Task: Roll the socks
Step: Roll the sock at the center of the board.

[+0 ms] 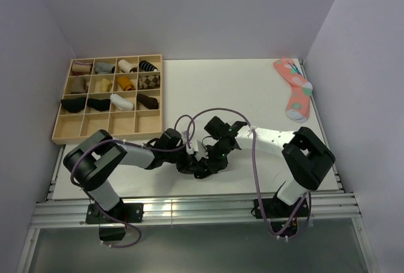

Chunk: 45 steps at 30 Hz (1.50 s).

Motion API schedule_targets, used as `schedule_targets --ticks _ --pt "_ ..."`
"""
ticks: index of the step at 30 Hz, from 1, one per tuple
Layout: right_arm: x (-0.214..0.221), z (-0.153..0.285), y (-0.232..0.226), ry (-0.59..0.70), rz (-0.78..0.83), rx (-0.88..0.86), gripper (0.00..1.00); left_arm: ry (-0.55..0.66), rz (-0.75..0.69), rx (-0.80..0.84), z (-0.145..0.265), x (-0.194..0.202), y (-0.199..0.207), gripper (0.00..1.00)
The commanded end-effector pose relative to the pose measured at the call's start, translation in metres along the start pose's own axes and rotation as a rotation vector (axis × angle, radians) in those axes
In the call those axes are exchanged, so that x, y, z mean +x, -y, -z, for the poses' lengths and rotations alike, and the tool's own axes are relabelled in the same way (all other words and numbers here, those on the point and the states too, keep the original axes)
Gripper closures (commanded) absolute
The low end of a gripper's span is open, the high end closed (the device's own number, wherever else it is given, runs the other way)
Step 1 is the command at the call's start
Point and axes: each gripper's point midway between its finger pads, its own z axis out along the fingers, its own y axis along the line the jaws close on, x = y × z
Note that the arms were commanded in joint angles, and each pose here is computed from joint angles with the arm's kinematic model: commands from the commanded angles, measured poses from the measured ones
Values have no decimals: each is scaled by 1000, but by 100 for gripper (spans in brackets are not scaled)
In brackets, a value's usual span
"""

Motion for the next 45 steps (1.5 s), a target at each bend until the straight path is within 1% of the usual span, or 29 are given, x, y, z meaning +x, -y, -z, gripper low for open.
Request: schedule_targets --ticks 1,3,5,11,13,17,19,20,22,23,25,28,29,31,32,33,37,38,40,41,42,43,45 --pt "-15 10 -13 45 -53 -133 80 97 -30 -43 -4 -4 -7 90" --pt "-13 10 -16 40 -100 -192 80 159 -32 -50 -3 -9 -10 90" --pt "-8 11 -18 27 -148 -228 80 193 -34 -55 -1 -9 -14 90" --pt "1 11 -15 8 -286 -330 80 329 -68 -67 3 -21 -9 90" --pt "4 9 -9 -3 -328 -340 80 373 -85 -79 5 -24 -7 90" --pt "11 4 1 -34 -410 -331 81 418 -105 -86 6 -24 -4 91" --pt "11 3 6 -35 -441 -338 81 416 -117 -71 6 -17 -1 91" --pt "11 4 6 -42 -464 -350 81 468 -119 -78 9 -24 -2 90" --pt "12 3 11 -45 -498 -364 81 494 -140 -73 12 -21 -2 89" --pt "15 1 10 -60 -515 -377 81 538 -150 -68 15 -25 0 89" --pt "18 0 12 -80 -527 -371 81 569 -192 -73 17 -24 3 88" --pt "25 -3 14 -118 -545 -366 81 634 -270 -85 23 -28 6 84" --pt "27 -4 14 -131 -561 -370 81 649 -311 -88 24 -29 8 82" --pt "31 -4 14 -151 -567 -368 81 704 -348 -98 28 -34 9 79" --pt "33 -5 14 -161 -573 -368 81 727 -361 -87 31 -35 13 76" --pt "35 -5 14 -170 -577 -363 81 755 -383 -70 34 -36 18 74" --pt "41 -6 12 -203 -590 -376 81 806 -455 -51 44 -36 22 66" --pt "42 -7 11 -206 -586 -384 81 815 -501 -47 47 -36 24 64" --pt "44 -7 11 -219 -594 -386 81 830 -543 -3 50 -31 31 61" --pt "45 -7 12 -224 -595 -387 81 822 -594 17 50 -28 36 59" --pt "46 -8 12 -230 -592 -387 81 822 -610 31 51 -26 38 58" --pt "47 -8 13 -233 -595 -386 81 830 -627 85 54 -23 45 55" --pt "48 -9 13 -239 -603 -381 81 799 -689 111 51 -17 48 54"
